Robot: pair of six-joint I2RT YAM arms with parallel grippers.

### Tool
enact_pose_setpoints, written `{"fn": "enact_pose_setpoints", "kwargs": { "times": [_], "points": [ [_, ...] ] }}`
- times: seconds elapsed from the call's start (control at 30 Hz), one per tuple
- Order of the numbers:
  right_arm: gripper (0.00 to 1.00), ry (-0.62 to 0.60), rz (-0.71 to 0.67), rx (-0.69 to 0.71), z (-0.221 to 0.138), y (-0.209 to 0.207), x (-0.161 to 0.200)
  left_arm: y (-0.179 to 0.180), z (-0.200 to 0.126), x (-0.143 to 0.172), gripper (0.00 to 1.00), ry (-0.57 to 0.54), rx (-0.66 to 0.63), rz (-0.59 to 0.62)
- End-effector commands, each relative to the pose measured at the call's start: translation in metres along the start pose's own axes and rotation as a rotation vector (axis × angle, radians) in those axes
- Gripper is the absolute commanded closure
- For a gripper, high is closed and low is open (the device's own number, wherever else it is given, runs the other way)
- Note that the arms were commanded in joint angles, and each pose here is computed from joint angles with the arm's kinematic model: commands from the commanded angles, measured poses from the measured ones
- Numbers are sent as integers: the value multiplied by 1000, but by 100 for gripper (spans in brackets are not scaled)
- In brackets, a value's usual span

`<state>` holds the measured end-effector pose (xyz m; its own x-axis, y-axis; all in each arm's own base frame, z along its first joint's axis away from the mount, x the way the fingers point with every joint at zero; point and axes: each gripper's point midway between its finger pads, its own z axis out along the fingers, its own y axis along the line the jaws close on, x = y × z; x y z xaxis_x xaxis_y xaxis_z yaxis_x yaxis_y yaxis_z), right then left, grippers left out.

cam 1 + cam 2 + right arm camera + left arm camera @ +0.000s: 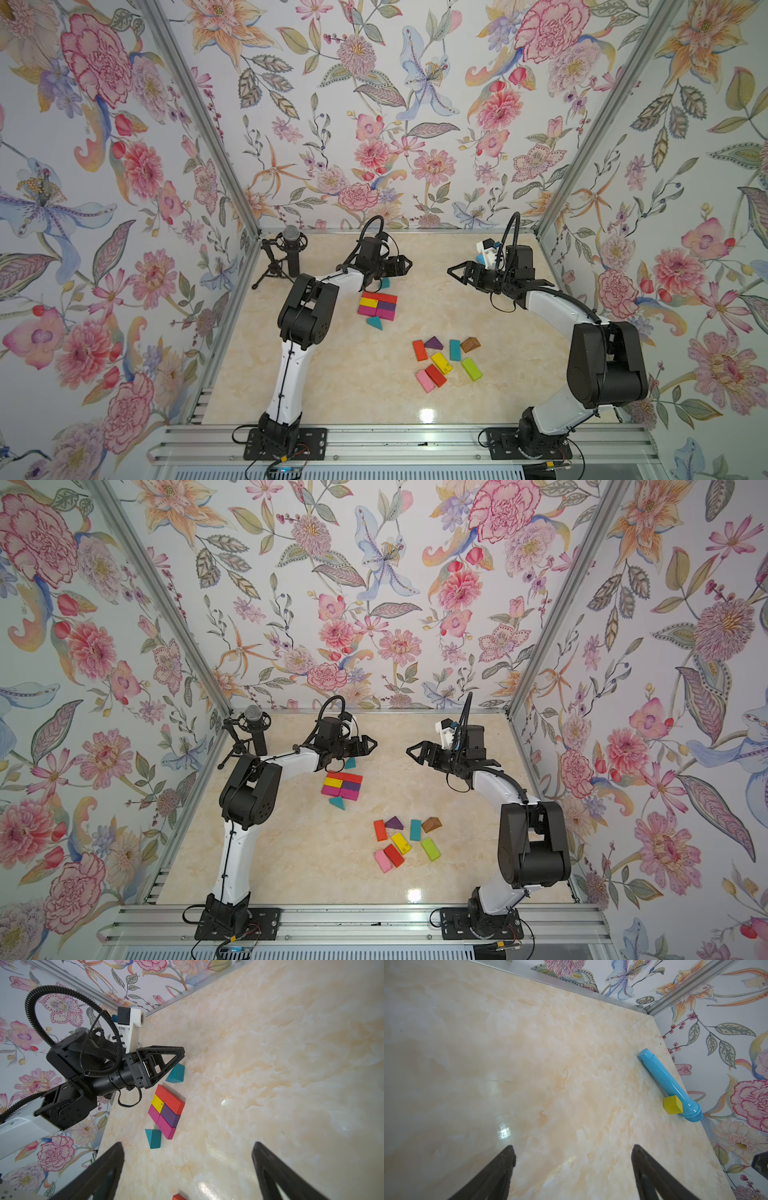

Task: Assemble a piece of candy with building blocks
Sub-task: Assemble the building block at the center of the board.

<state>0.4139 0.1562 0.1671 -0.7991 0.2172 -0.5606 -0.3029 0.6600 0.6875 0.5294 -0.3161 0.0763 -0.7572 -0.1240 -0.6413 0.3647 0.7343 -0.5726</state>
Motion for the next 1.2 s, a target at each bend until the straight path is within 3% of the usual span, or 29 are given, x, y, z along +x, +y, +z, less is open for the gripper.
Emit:
{"fn": "enact_pose_setpoints", "kwargs": {
  "times": [0.0, 0.23, 0.53, 0.73, 1.17],
  "points": [
    [2, 16, -18, -3, -5, 3, 10, -5, -18, -13, 10, 1, -66, 86],
    [1, 71, -43, 64, 5, 3, 47, 16, -31, -3, 7, 112, -205, 211],
    [0, 123, -220, 112, 31, 37, 86, 22, -20, 7, 1, 148, -209, 225],
    [0, 144, -248, 82, 42, 52, 105, 24, -12, 12, 1, 177, -217, 252],
    [0, 103, -260, 93, 38, 57, 92, 25, 2, 29, 1, 222, -185, 260]
  ]
}}
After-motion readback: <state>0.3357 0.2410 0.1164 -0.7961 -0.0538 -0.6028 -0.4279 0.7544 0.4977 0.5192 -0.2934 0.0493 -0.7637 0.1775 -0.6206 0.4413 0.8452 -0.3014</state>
